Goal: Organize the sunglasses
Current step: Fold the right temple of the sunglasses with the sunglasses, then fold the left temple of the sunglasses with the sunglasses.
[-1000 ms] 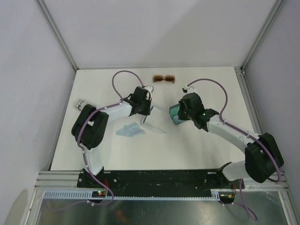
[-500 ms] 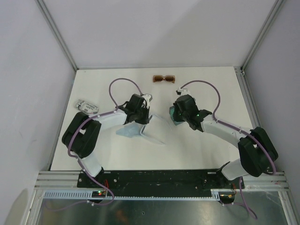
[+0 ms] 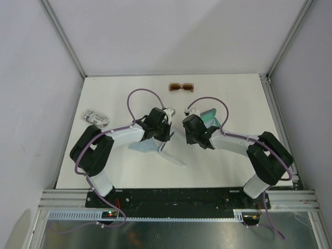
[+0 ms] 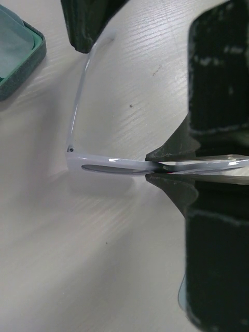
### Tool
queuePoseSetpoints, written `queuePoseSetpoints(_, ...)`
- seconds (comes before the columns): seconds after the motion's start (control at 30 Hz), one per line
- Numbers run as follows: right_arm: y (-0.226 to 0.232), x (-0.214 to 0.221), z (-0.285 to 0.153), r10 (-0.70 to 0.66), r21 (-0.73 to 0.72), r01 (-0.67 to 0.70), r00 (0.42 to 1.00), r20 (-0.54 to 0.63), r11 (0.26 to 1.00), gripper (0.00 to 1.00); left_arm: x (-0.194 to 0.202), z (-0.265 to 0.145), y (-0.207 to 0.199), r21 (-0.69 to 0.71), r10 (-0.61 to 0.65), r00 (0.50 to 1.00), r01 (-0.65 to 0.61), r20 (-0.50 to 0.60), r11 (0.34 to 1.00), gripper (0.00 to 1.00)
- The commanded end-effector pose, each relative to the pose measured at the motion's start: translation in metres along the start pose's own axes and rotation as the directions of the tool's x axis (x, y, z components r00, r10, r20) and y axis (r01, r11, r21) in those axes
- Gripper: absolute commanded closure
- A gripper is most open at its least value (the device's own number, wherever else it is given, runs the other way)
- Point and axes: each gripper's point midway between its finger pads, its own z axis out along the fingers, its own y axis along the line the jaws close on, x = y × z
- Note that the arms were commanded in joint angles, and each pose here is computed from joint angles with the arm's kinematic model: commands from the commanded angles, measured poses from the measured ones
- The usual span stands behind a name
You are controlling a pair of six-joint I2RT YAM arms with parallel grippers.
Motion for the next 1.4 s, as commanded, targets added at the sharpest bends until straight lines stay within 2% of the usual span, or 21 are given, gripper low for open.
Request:
queuePoseSetpoints(0.0, 0.002, 0.002, 0.002, -0.045, 0.065, 0.044, 0.999, 0.019, 0.997, 1.00, -0.012, -0.008, -0.008, 0.018, 0.030, 0.999, -0.030, 0.041, 0.999, 0.87)
queuePoseSetpoints(0.23, 0.029, 0.017, 0.003, -0.047, 0.003, 0.047, 0.999, 0.003, 0.999, 1.00, -0.010, -0.005, -0.010, 0.018, 0.015, 0.999, -0.016, 0.033, 1.000, 0.88)
queuePoseSetpoints(0.7, 0.073, -0.005, 0.007, 0.040, -0.215, -0.029, 0.998, 0.048, 0.976, 1.00, -0.019, -0.003, -0.028, 0.066, -0.045, 0.998, 0.042, 0.046, 0.997, 0.82)
queuePoseSetpoints(1.0, 0.070, -0.018, 0.007, 0.081, -0.267, -0.064, 0.995, 0.054, 0.961, 1.00, -0.025, -0.010, -0.036, 0.102, -0.080, 0.994, 0.072, 0.070, 0.992, 0.66)
queuePoseSetpoints(1.37, 0.035, -0.025, -0.013, 0.126, -0.248, -0.104, 0.989, 0.076, 0.963, 1.00, -0.023, -0.012, -0.032, 0.099, -0.080, 0.994, 0.073, 0.069, 0.992, 0.53)
